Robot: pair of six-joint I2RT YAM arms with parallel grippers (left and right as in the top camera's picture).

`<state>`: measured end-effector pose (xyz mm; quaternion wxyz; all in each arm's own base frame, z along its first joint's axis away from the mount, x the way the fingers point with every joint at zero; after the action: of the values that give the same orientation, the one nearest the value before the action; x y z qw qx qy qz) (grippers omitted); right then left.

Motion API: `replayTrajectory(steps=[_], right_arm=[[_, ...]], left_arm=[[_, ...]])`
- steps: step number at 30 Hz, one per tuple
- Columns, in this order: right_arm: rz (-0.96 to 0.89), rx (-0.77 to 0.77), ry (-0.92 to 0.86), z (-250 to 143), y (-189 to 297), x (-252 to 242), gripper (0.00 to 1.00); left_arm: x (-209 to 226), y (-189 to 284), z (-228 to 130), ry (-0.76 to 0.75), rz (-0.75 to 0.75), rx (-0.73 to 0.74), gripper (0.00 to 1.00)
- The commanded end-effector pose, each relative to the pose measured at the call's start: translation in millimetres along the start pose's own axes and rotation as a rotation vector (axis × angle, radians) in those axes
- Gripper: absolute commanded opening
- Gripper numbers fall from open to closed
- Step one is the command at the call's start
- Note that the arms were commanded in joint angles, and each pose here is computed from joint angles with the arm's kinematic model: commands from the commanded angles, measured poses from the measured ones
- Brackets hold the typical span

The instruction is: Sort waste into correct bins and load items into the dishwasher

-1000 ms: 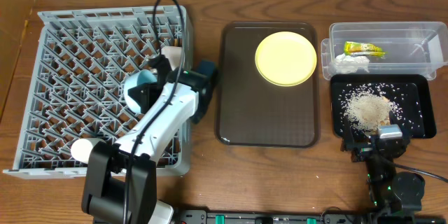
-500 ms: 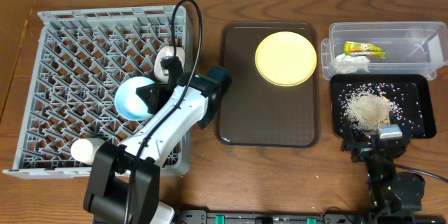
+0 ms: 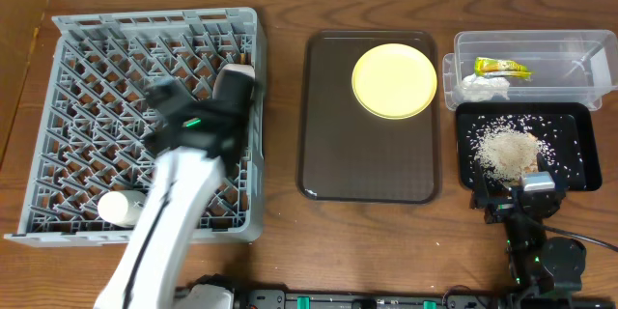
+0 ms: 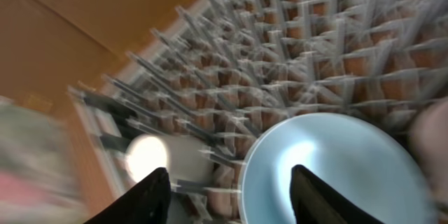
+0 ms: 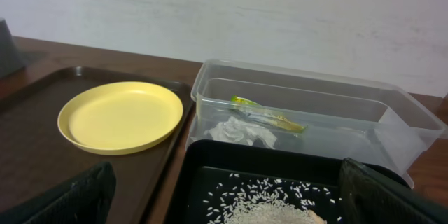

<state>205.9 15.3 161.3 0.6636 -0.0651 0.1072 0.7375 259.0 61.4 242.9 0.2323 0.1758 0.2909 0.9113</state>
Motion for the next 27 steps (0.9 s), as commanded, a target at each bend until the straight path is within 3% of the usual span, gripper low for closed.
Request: replayTrajectory(steps=[1, 6, 12, 18, 20, 23, 27], right_arm=[[-0.013, 0.003, 0.009, -2, 0, -2, 0.99], [-0.013, 0.003, 0.009, -2, 0, -2, 0.99], [-0.013, 0.003, 0.009, -2, 0, -2, 0.99], [-0.013, 0.003, 0.009, -2, 0, -2, 0.99], [-0.013, 0.003, 0.009, -2, 0, -2, 0.99], [-0.013, 0.003, 0.009, -2, 0, -2, 0.99], [-0.013, 0.003, 0.009, -2, 0, -2, 0.99]], left_arm=[[-1, 2, -2, 0.038, -0.303, 0.265, 0.56], [5, -12, 0, 0.170, -0.528, 0.481, 0.56], [8, -37, -10, 0.253, -0.695, 0.684, 0.60], [9, -66, -33, 0.263, -0.645, 0.832, 0.59], [6, -72, -39, 0.263, -0.633, 0.872, 0.46], [4, -78, -44, 0.262, -0.619, 0.902, 0.10], [5, -77, -42, 0.262, -0.620, 0.892, 0.08]])
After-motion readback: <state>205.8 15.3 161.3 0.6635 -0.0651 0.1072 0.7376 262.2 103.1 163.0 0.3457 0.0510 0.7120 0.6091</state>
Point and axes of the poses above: each gripper's point midway between its finger pads, its own y axis back along the fingers, its own x axis along the line the jaws close on, z = x × y, the point moved 4 cm from there along y, back along the fingers, and after that the axes turned 9 degrees about y, right-handed, at the moved point
